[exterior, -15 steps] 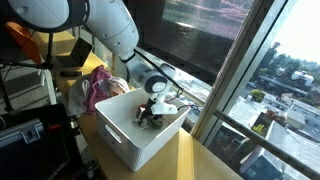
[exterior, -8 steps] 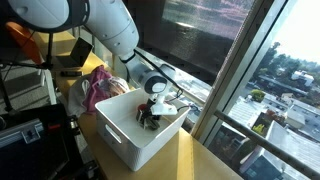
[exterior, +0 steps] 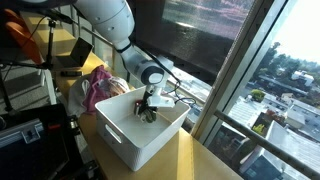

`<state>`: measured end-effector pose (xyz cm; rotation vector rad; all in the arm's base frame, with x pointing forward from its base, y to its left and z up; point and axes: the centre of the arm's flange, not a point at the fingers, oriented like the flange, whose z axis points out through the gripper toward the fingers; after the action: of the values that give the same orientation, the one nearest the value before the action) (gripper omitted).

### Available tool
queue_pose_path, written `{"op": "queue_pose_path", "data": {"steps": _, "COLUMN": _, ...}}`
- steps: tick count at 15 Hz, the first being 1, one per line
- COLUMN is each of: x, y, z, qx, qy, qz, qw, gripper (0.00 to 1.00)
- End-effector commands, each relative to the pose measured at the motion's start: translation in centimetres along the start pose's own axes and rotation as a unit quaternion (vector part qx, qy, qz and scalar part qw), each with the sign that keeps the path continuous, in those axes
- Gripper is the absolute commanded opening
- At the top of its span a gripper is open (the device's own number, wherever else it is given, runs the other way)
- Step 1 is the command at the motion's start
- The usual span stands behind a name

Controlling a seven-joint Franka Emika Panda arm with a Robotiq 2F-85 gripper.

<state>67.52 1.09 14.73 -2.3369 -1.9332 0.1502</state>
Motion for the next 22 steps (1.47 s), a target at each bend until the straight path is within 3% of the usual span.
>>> {"op": "queue_pose_path", "data": {"steps": 1, "x": 0.6, "y": -5.2, "z": -7.0, "qx": -0.019, "qy": 0.023, "qz": 0.001, "qw": 0.9996, "gripper": 0.00}}
{"op": "queue_pose_path", "data": {"steps": 7, "x": 2.8, "y": -10.0, "z": -16.3, "qx": -0.074, "qy": 0.035, "qz": 0.001, "qw": 0.9967, "gripper": 0.00}}
{"op": "queue_pose_path", "data": {"steps": 10, "x": 7.3, "y": -13.3, "z": -19.8, "qx": -0.099, "qy": 0.039, "qz": -0.019, "qw": 0.9941, "gripper": 0.00}}
{"op": "queue_pose_path", "data": {"steps": 15, "x": 17.1, "y": -18.0, "z": -16.1, "qx": -0.084, "qy": 0.030, "qz": -0.058, "qw": 0.9943, "gripper": 0.02}}
{"op": "queue_pose_path", "data": {"steps": 18, "x": 20.0, "y": -19.8, "z": -12.5, "qx": -0.065, "qy": 0.023, "qz": -0.073, "qw": 0.9950, "gripper": 0.06}}
{"op": "queue_pose_path", "data": {"steps": 19, "x": 20.2, "y": -19.8, "z": -11.3, "qx": -0.059, "qy": 0.021, "qz": -0.074, "qw": 0.9953, "gripper": 0.12}}
{"op": "queue_pose_path", "data": {"steps": 21, "x": 20.1, "y": -19.5, "z": -9.7, "qx": -0.051, "qy": 0.018, "qz": -0.072, "qw": 0.9960, "gripper": 0.36}}
{"op": "queue_pose_path", "data": {"steps": 22, "x": 19.7, "y": -19.0, "z": -9.1, "qx": -0.048, "qy": 0.017, "qz": -0.067, "qw": 0.9964, "gripper": 0.42}}
